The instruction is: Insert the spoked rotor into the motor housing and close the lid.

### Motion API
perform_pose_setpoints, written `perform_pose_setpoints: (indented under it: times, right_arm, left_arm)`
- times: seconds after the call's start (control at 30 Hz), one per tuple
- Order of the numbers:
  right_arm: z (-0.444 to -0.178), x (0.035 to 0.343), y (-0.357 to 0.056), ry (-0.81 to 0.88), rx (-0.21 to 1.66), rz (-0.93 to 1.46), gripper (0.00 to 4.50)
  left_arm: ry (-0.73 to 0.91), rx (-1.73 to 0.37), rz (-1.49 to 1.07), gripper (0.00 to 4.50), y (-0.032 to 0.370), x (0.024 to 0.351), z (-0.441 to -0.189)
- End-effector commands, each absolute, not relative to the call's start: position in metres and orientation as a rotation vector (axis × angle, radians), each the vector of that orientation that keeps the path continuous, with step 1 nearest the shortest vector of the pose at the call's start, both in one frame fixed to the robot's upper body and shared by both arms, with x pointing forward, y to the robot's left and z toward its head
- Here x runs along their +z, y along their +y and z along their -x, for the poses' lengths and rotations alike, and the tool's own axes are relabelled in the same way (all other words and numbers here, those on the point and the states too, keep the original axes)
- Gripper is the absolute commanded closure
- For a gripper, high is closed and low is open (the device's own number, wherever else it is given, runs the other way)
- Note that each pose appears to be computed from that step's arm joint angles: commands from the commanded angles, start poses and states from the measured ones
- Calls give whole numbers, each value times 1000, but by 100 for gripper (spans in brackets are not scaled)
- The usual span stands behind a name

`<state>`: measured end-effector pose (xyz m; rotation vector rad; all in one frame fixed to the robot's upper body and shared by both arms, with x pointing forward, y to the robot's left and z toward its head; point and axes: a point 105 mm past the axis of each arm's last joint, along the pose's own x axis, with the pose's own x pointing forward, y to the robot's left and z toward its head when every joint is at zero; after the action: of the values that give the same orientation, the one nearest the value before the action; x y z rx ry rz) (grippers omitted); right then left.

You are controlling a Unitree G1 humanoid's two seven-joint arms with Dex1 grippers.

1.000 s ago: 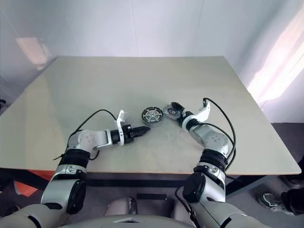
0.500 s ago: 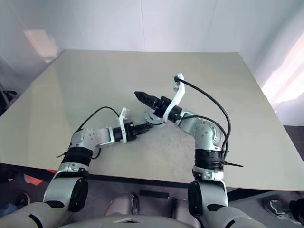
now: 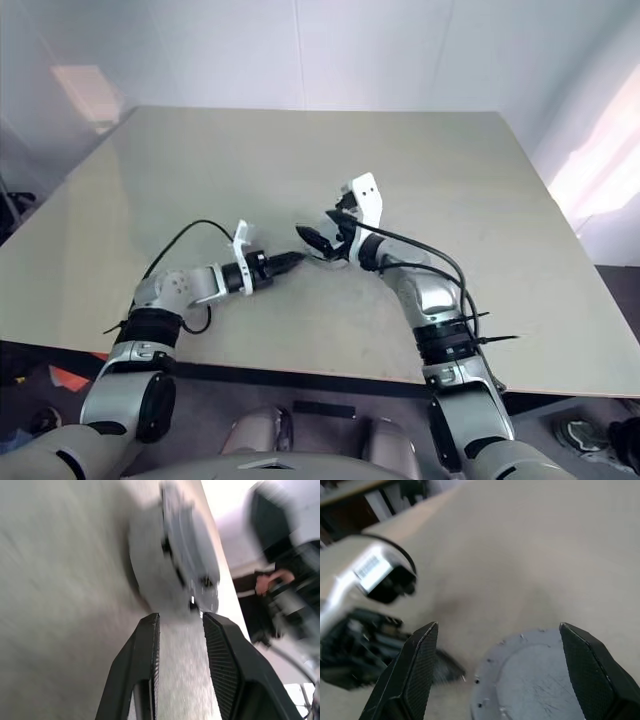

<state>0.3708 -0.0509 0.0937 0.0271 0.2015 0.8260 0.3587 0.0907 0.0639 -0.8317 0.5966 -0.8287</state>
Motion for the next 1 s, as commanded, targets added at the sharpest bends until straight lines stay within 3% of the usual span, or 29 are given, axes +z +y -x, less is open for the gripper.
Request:
perform_pose_setpoints:
  times: [0.03, 0.33, 0.97, 1.0]
  right_arm:
    - [-382, 102, -46, 136, 826, 54, 13]
    - [-377, 81, -56, 178, 841, 146, 13]
    - [-379, 48, -79, 285, 757, 227, 13]
    - [-380, 48, -80, 283, 753, 227, 31]
  left_arm:
    - [509, -827, 795, 305, 97, 81, -369]
    - [489, -786, 818, 305, 102, 71, -354]
    - [490, -785, 806, 305, 104, 72, -356]
    - [490, -783, 807, 305, 104, 72, -356]
